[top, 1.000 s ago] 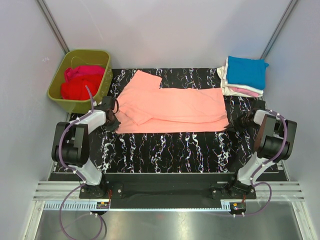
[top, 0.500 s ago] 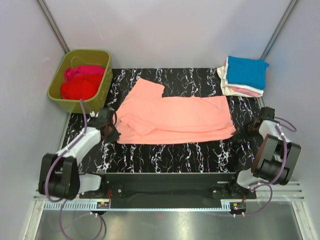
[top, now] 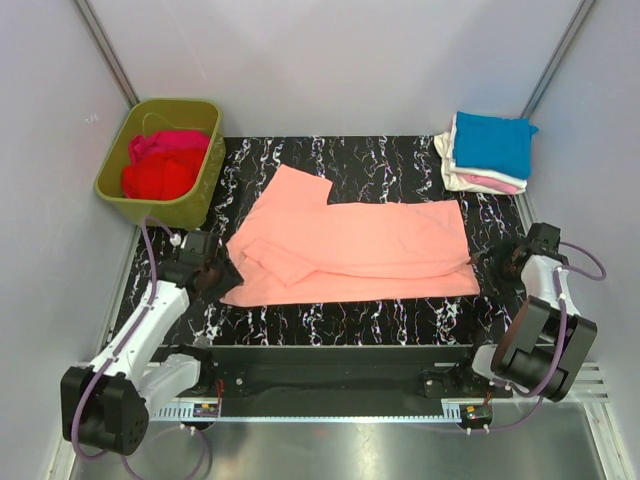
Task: Fold and stack the t-shirts
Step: Fold the tshirt
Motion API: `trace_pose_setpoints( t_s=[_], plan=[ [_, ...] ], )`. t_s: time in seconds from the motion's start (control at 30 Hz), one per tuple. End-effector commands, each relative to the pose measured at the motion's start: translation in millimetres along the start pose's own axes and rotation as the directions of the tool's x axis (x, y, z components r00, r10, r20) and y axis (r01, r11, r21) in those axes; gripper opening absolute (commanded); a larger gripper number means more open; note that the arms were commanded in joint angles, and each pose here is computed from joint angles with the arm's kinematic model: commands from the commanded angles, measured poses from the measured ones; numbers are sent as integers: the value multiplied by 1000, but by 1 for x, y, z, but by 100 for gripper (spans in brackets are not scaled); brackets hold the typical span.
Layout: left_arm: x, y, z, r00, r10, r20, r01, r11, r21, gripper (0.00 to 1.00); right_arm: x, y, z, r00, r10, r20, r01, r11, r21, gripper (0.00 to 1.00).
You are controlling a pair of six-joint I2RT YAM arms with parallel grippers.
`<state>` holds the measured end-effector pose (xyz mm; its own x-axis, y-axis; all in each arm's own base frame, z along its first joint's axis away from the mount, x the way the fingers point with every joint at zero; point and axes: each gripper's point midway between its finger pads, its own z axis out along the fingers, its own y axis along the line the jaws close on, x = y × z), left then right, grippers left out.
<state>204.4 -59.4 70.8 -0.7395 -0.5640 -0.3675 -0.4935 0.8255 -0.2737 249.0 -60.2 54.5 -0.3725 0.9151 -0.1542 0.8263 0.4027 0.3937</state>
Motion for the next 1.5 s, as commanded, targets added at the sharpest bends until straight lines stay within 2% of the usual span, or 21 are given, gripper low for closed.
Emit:
trace_pose_setpoints(
  t_s=[0.0,0.07,0.23,0.43,0.83,1.1,1.2,1.33,1.47],
  plan=[
    [-29,-26,-23,994,42,103,-50,996,70,59,-2,19,-8,999,-39,31,43,993,-110,83],
    [-33,-36,-26,990,64,122,-74,994,83,59,7,30,-7,998,-64,6,64,984,-164,79],
    [-37,-51,-22,984,107,144,-121,989,89,59,18,50,-3,994,-113,2,111,976,-185,71],
    [-30,-69,-6,983,138,117,-152,981,120,57,30,66,20,989,-146,-32,139,976,-167,70],
    [-28,-66,1,979,168,113,-179,978,104,56,5,87,54,988,-152,-24,148,981,-122,69],
    [-25,-60,0,978,181,109,-190,978,86,56,-23,125,69,993,-117,-18,113,984,-141,69],
    [-27,-61,-4,977,184,108,-194,977,86,56,-37,152,69,996,-92,-17,87,979,-184,68],
    [-26,-70,-9,976,194,103,-206,972,113,55,-57,185,50,993,-118,18,118,963,-241,69],
    [-18,-76,-8,974,206,94,-217,968,129,55,-60,183,16,984,-156,92,174,953,-246,70]
  ],
)
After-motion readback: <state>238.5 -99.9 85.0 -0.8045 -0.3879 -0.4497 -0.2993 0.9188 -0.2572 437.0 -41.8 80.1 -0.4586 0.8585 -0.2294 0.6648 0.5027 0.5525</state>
